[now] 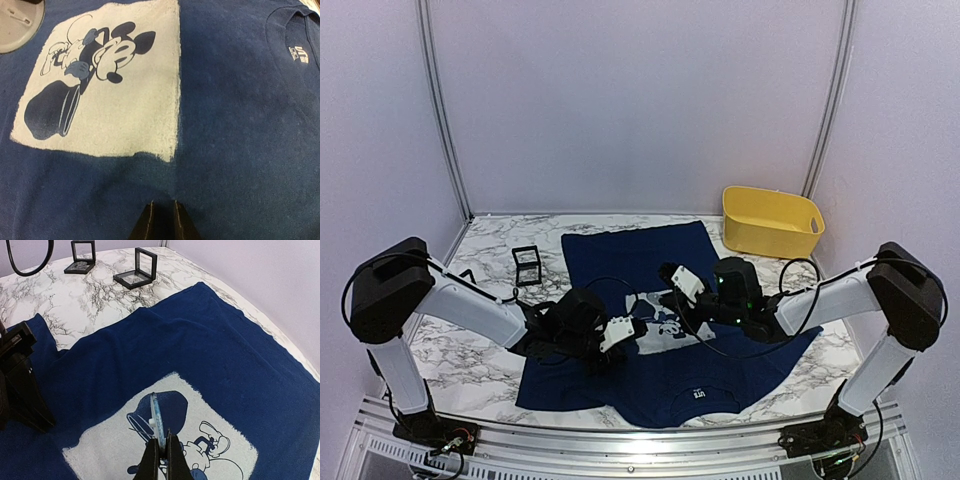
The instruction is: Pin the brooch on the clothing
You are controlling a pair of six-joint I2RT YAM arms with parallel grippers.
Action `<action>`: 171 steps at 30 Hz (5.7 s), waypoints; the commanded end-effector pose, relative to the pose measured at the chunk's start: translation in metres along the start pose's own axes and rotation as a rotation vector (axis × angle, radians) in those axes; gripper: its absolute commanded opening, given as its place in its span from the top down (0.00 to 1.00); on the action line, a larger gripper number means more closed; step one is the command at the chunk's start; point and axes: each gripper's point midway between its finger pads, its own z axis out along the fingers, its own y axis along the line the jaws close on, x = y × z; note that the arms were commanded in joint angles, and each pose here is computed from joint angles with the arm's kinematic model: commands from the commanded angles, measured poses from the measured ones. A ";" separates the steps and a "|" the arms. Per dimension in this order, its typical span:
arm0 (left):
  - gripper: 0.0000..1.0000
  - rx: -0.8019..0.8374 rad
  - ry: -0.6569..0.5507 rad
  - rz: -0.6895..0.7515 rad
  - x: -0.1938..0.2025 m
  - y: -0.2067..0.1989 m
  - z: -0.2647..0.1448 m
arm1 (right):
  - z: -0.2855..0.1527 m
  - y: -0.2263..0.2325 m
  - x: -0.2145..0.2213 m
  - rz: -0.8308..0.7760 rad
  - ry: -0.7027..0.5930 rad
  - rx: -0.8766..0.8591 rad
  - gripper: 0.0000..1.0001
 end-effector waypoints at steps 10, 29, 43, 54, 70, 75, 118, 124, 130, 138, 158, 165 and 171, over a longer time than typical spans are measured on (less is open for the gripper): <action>0.59 0.077 0.119 -0.006 0.024 -0.015 0.008 | -0.004 0.006 0.002 0.015 0.014 -0.029 1.00; 1.00 0.122 -0.012 -0.044 -0.006 -0.018 -0.012 | 0.003 0.040 0.007 -0.107 -0.065 -0.078 1.00; 1.00 0.188 -0.079 -0.114 -0.016 -0.017 -0.022 | 0.010 0.079 0.007 -0.329 -0.263 -0.055 1.00; 1.00 0.193 -0.093 -0.123 -0.019 -0.015 -0.026 | 0.021 0.092 0.018 -0.521 -0.252 0.017 1.00; 1.00 0.179 -0.102 -0.124 -0.022 -0.011 -0.028 | 0.016 0.112 0.037 -0.604 -0.205 -0.052 1.00; 1.00 0.174 -0.093 -0.127 -0.019 -0.010 -0.026 | 0.014 0.121 0.038 -0.571 -0.210 -0.112 1.00; 0.78 0.014 -0.310 0.197 -0.015 -0.002 -0.031 | 0.015 0.123 0.033 -0.286 -0.215 -0.343 1.00; 0.83 0.023 -0.314 0.202 -0.016 -0.003 -0.030 | 0.015 0.124 0.031 -0.292 -0.219 -0.348 1.00; 0.85 0.022 -0.298 0.202 -0.014 -0.002 -0.027 | 0.015 0.124 0.029 -0.290 -0.223 -0.350 1.00; 0.90 0.043 -0.275 0.211 -0.010 -0.005 -0.023 | 0.014 0.125 0.027 -0.290 -0.231 -0.356 1.00; 1.00 0.145 -0.271 0.053 -0.025 -0.017 -0.044 | -0.012 0.115 0.039 -0.235 -0.120 -0.278 0.66; 1.00 0.160 -0.285 0.037 -0.034 -0.017 -0.049 | -0.005 0.121 0.048 -0.194 -0.108 -0.262 0.74; 1.00 0.209 -0.301 0.016 -0.041 -0.024 -0.057 | 0.011 0.105 0.054 -0.166 -0.063 -0.172 0.96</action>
